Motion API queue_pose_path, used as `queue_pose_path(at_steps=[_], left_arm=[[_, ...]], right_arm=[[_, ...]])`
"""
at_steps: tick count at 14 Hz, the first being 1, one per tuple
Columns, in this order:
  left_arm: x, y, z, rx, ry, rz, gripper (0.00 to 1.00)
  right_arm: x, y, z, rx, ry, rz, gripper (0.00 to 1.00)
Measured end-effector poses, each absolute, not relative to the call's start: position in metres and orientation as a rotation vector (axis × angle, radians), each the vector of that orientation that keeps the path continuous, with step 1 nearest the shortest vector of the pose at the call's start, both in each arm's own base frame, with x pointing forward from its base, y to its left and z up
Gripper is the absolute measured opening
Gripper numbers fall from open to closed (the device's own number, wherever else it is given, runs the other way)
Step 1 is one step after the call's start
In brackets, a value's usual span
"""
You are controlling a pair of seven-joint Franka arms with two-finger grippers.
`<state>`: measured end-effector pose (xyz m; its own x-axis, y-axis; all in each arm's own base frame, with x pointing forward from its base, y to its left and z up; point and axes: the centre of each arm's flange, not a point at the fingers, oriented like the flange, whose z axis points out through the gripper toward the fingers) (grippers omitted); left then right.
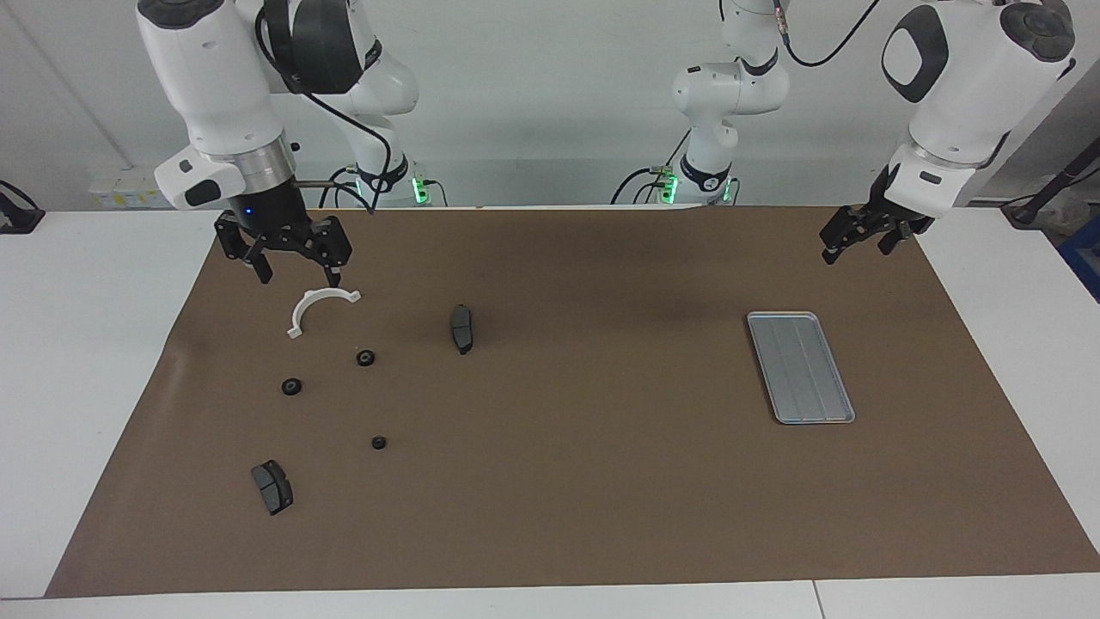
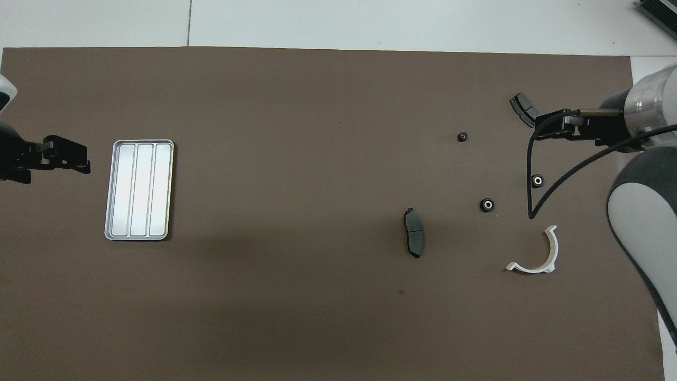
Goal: Place bearing gear from tray to pile
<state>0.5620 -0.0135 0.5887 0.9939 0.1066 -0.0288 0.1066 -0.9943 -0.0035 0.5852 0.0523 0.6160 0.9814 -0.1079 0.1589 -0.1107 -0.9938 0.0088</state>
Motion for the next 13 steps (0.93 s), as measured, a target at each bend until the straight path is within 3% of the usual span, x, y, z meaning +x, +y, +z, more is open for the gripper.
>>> queue_pose_path(at_steps=[13], left_arm=[[0.562,-0.013,0.589,-3.135,-0.168,0.045,1.00]], right_arm=[[0.545,0.014,0.640,3.079,-0.282,0.024,1.00]])
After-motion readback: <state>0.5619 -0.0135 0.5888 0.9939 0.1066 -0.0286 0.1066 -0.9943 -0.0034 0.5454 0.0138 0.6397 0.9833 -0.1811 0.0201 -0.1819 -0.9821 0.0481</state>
